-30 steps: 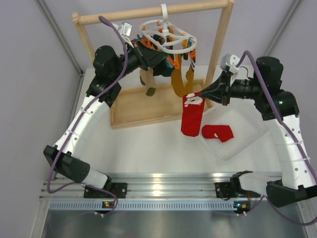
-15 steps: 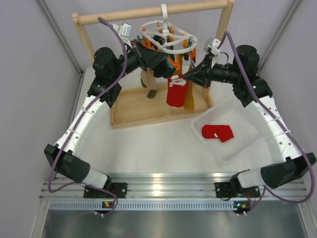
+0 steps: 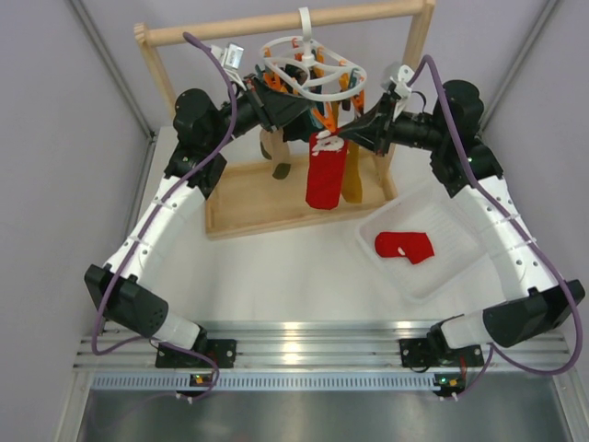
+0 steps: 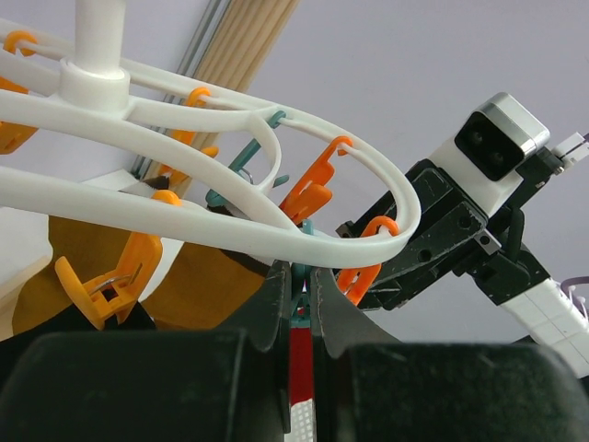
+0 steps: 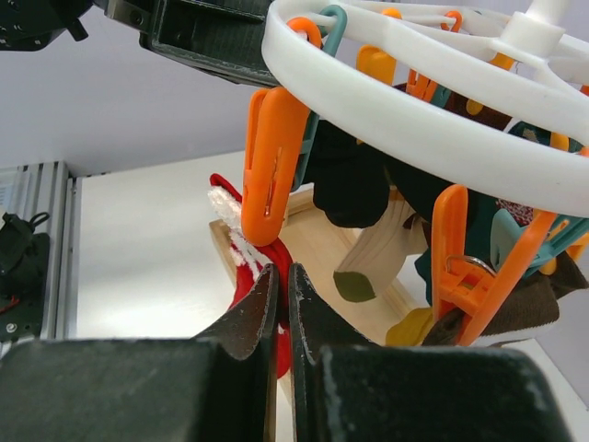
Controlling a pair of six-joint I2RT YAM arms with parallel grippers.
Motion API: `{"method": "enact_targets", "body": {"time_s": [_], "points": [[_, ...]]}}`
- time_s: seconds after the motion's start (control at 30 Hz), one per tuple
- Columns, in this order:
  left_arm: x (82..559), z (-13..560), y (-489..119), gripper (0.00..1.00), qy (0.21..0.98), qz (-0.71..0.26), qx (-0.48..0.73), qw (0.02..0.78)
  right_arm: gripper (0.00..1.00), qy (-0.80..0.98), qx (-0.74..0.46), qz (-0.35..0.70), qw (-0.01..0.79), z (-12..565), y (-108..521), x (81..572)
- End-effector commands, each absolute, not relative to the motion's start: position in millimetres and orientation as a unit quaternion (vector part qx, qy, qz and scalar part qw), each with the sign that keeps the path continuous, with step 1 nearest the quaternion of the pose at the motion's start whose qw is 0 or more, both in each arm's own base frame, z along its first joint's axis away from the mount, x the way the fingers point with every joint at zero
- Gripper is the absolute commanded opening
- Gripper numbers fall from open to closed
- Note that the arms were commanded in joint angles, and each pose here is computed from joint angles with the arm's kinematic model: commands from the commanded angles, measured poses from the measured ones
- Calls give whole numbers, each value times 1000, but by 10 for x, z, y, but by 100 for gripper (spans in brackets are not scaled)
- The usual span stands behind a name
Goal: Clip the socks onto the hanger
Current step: Clamp the sock onto the hanger.
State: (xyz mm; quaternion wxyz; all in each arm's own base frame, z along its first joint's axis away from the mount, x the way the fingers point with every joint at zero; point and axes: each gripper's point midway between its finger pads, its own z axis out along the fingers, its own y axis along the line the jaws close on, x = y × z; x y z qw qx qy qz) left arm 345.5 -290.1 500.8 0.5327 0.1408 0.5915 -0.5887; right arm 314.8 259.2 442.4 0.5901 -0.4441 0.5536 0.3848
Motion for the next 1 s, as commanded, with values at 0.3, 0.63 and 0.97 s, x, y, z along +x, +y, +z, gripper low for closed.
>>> {"method": "enact_targets", "body": {"time_s": [0.3,0.63,0.97], "points": [[3346,5015,-2932,0,581,-611,165,512,0,516,-460,370,620,4545,2655,3217],[3348,5012,-2959,0,573,-619,172,509,0,502,-490,388,598,4448,2792,3104],[3329,4948,-2994,0,576,-623,183,497,0,484,-482,397,614,4591,2872,3171]]}}
